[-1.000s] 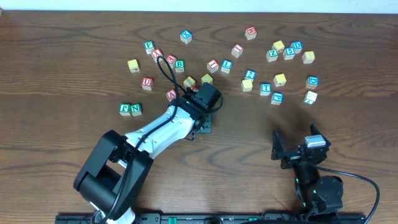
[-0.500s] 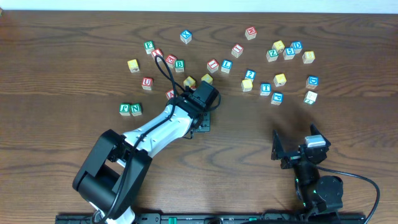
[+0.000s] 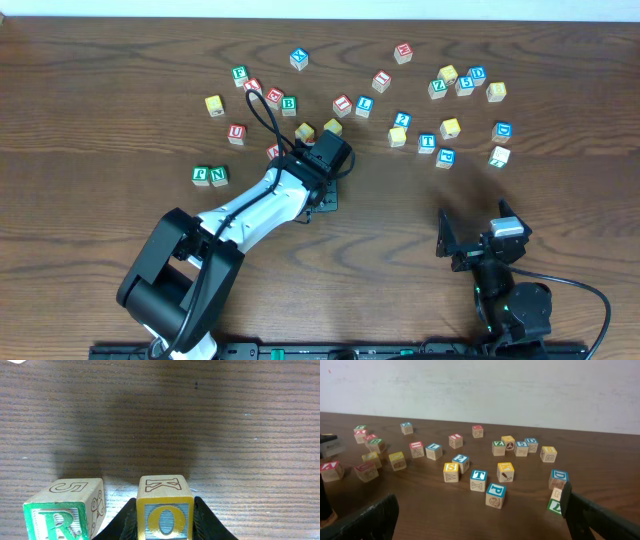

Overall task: Spell out ROBOT
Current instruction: 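Lower the yellow O block beside the R block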

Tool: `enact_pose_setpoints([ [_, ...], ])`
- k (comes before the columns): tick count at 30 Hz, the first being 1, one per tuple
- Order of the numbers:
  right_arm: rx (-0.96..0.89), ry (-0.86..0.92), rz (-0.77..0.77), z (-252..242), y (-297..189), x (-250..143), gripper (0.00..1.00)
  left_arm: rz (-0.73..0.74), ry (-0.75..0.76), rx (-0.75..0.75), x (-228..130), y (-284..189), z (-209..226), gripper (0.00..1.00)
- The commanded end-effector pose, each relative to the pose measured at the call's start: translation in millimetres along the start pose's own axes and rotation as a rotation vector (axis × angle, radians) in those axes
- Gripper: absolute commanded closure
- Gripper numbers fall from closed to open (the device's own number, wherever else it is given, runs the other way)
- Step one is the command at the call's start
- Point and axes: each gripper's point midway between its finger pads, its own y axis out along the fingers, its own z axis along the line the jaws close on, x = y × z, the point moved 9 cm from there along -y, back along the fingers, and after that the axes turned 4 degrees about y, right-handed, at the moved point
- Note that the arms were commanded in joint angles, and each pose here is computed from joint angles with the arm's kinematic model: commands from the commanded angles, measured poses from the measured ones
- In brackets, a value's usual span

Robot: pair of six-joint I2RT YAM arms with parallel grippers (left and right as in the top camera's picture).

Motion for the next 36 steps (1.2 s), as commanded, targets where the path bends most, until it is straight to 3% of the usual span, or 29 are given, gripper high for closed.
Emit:
enact_pose_setpoints([
  [1,-0.017,0.011,0.002,-2,0,-1,0.01,0.111,-0.008,0.132,-25,27,24,0.92],
  [36,-0.017,0.011,0.002,-2,0,-1,0.01,0.131,-0.04,0.183,-24,27,41,0.92],
])
